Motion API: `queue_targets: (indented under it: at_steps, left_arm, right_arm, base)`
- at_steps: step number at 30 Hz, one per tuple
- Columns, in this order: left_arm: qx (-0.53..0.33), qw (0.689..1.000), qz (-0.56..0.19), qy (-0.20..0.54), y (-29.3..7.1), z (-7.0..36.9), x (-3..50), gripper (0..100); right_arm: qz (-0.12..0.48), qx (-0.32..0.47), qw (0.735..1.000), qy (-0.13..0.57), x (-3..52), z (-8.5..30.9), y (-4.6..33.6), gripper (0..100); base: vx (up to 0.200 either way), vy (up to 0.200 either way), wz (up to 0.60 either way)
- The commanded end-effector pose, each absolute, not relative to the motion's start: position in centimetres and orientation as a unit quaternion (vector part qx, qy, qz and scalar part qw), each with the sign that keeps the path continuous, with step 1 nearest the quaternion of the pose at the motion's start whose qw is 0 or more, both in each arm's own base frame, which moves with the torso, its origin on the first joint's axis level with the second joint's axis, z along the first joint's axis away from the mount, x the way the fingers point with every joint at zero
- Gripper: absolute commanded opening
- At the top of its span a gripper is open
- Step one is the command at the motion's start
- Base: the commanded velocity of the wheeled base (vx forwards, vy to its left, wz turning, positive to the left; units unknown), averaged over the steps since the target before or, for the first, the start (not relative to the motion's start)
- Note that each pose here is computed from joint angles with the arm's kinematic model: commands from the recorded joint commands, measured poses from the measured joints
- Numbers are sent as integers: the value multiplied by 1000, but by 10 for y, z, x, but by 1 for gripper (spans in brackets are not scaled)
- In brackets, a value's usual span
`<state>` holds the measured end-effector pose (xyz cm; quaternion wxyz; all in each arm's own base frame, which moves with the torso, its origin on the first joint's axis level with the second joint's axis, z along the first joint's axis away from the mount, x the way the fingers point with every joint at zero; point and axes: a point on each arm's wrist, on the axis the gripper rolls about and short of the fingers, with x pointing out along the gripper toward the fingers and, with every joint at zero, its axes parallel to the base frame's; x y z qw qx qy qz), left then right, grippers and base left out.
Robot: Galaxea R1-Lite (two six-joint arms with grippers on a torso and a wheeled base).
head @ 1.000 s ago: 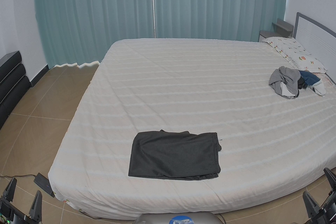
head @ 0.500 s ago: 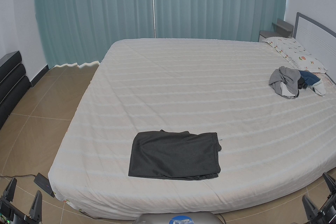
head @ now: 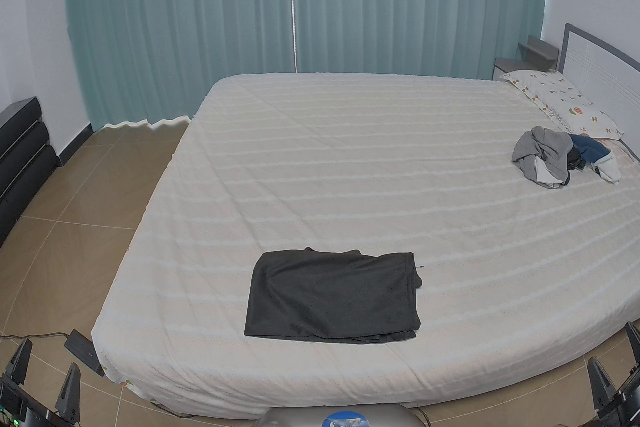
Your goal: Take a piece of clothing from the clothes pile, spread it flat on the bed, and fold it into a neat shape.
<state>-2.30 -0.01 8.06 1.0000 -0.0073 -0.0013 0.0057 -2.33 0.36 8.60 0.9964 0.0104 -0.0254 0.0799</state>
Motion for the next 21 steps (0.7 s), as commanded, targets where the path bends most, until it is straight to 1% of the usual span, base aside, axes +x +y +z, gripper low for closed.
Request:
queue_targets:
  at_steps: [1,8,21]
  left_arm:
    - [-8,1000,6,1,0,76,-23,100]
    - [-8,1000,6,0,0,76,-23,100]
    - [-8,1000,6,0,0,76,-23,100]
  right_arm:
    - [75,13,997,-25,-23,82,3,100]
    - [60,20,998,-28,-23,82,3,100]
    - [63,23,997,-28,-23,82,3,100]
  base:
    - [0,0,0]
    - [0,0,0]
    - [0,0,0]
